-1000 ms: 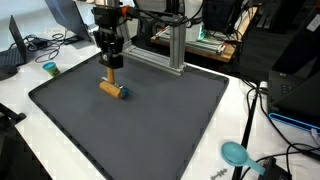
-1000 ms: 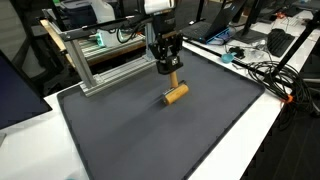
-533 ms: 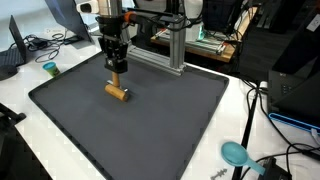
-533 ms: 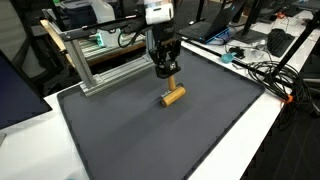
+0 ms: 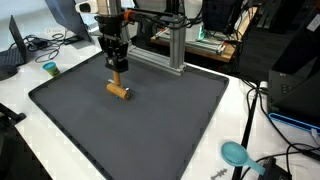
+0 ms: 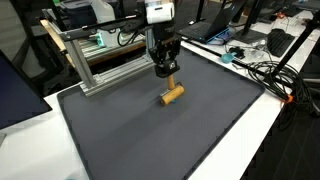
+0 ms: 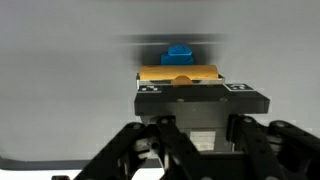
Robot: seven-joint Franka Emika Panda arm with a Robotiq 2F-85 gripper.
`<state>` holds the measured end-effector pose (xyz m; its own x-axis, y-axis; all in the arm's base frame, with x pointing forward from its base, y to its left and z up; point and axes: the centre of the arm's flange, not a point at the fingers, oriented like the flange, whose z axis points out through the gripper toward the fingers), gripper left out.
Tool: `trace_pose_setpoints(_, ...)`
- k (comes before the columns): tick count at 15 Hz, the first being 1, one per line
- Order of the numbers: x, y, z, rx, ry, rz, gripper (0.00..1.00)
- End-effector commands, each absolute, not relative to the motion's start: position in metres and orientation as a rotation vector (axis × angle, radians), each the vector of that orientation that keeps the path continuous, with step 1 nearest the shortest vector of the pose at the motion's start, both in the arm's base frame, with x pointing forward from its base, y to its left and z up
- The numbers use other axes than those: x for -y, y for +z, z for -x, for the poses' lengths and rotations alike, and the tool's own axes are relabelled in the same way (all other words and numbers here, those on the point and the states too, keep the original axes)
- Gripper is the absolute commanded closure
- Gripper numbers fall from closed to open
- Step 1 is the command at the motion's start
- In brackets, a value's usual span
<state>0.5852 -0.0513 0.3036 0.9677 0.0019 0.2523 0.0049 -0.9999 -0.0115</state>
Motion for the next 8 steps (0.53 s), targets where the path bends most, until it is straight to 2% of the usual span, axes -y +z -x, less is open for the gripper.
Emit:
trace_pose_setpoints(1, 0.0528, 0.2888, -0.5754, 0.056, -0.246, 3.132, 0.78)
trace_pose_setpoints(8, 0.0535, 0.2911, -0.5706, 0.115, -0.135, 3.153, 0.78)
